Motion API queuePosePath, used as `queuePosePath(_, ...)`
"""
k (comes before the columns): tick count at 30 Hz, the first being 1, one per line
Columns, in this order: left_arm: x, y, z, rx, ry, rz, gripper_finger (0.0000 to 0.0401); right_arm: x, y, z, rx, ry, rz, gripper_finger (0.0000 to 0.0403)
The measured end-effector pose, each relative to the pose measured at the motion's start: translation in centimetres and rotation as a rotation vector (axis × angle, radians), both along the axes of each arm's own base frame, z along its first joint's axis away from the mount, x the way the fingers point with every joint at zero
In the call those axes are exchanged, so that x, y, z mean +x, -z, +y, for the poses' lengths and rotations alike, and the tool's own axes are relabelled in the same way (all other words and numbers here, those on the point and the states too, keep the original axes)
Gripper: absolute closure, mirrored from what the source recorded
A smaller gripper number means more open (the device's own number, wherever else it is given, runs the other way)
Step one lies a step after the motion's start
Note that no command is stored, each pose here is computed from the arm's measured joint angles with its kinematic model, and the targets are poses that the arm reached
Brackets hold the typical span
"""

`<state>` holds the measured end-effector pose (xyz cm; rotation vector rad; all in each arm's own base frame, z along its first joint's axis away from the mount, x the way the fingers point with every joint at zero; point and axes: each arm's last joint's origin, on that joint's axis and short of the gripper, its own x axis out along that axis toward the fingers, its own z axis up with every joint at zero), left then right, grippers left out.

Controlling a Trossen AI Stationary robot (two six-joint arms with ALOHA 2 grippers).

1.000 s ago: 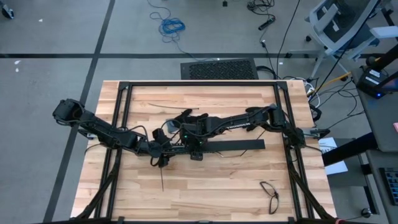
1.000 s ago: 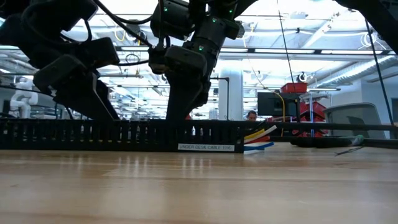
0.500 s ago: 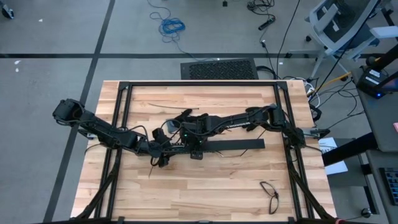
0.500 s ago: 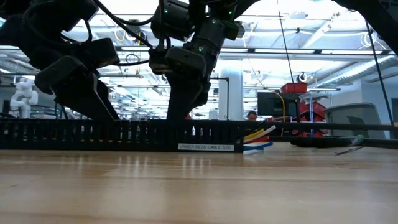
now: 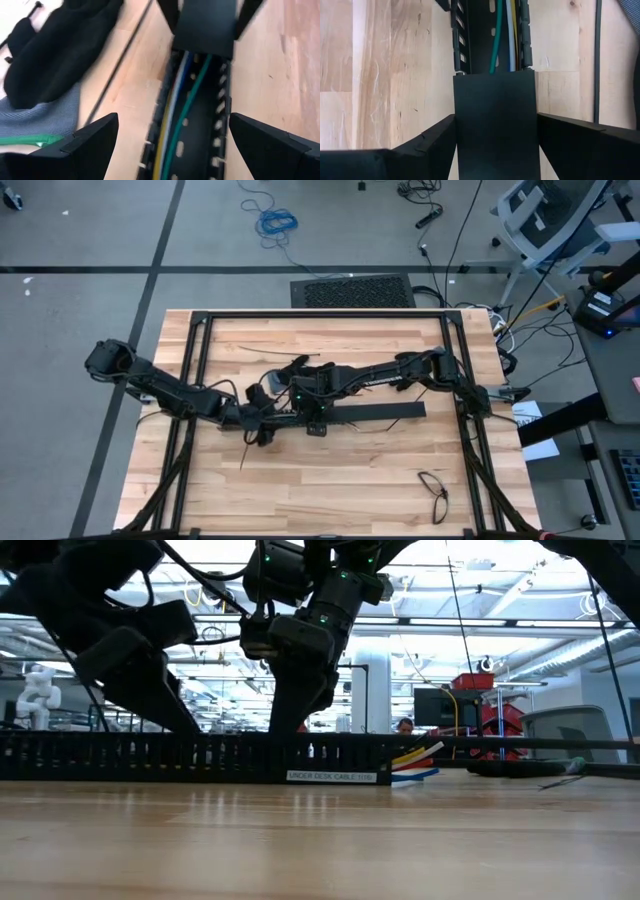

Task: Ziptie cables
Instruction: Close the cable duct

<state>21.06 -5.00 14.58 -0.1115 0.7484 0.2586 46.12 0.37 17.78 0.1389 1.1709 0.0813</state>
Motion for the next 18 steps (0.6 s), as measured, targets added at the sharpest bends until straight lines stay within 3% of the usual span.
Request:
queuePosePath(4,0.7,0.0,0.6,-0.003,0.017,-0.029,0.0027,0.0,0.0,0.0,-0.001,-0.003,-0.001,0.0154)
queuePosePath(10,1.8,0.0,0.6,-0.048,0.014,-0.196,0.0027,0.0,0.0,0.0,-0.003,-0.006,-0.002,0.0154)
queuePosePath(18,1.9,1.2,0.6,-0.021,0.001,-0.141,0.004,0.0,0.0,0.0,-0.004,-0.006,-0.001,0.0154)
